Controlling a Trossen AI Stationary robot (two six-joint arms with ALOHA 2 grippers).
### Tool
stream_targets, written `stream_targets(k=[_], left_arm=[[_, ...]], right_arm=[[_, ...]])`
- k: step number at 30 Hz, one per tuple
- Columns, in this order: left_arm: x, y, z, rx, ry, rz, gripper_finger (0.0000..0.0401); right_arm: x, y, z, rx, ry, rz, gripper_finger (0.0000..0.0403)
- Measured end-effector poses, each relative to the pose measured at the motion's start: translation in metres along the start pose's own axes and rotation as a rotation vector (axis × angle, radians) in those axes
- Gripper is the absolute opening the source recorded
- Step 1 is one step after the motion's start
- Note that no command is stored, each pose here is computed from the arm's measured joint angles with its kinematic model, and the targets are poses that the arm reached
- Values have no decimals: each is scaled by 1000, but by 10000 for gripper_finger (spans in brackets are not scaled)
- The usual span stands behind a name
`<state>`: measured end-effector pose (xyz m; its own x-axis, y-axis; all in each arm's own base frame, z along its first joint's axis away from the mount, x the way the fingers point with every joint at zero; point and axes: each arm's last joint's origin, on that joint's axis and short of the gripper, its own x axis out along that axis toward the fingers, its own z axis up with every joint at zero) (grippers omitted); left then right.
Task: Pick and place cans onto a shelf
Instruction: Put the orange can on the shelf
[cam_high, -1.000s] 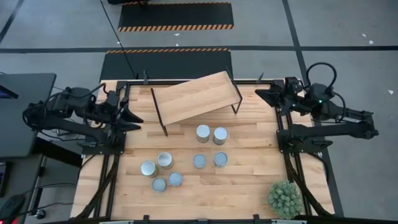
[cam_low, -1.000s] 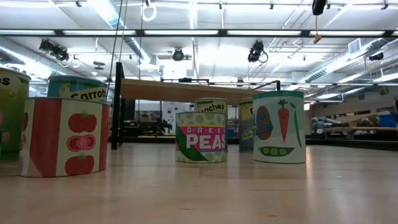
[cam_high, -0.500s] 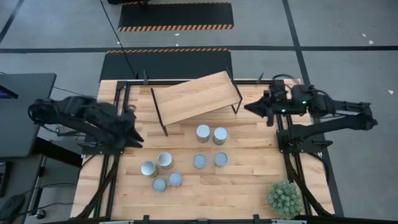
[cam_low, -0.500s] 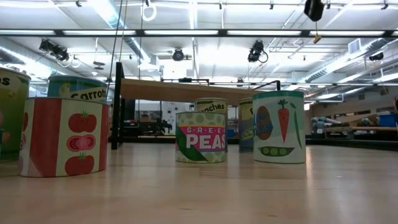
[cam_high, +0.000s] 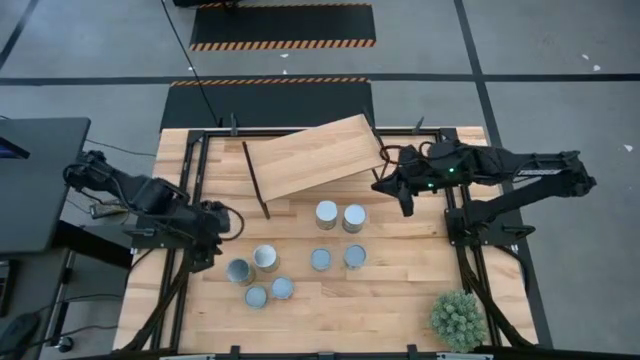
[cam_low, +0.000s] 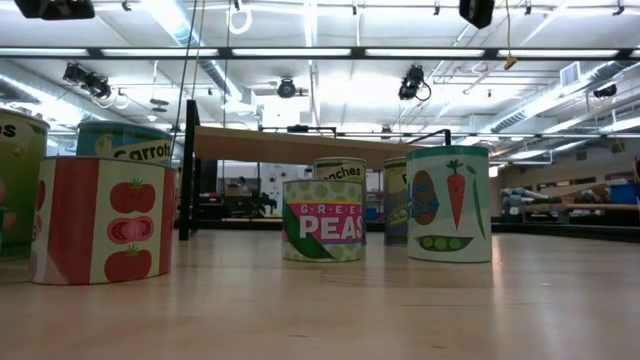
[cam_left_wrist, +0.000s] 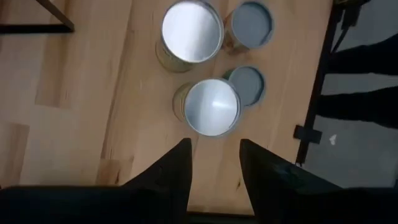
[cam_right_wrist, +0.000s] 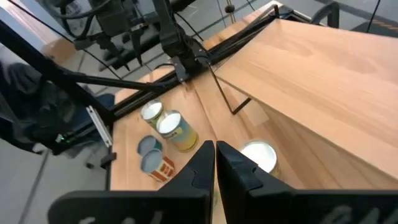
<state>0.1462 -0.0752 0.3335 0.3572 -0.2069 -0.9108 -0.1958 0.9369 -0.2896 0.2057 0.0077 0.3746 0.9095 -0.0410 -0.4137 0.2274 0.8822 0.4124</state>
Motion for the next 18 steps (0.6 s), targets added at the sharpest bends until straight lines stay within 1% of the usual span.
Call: stream_targets(k=[3,6,9,11,13,15,18], left_arm=[[5,-5,0,7,16,18,141],[9,-10,-2,7,3,56,142],[13,-18,-4,19,-18,68,154],[15,-23,-4,19,-39,61,174],[18,-28,-5,7,-47,74,204],[24,-31,-6,-12,-29,103,240],[35,-38,-6,2,1,130,298]], right_arm=[[6,6,4,-36,12,-6,23],[12,9,9,-55,31,-22,23],[16,10,9,-61,48,-31,23],[16,9,8,-57,60,-38,23],[16,9,8,-51,62,-39,23],[16,9,8,-49,63,-39,23],[16,9,8,-51,63,-40,23]])
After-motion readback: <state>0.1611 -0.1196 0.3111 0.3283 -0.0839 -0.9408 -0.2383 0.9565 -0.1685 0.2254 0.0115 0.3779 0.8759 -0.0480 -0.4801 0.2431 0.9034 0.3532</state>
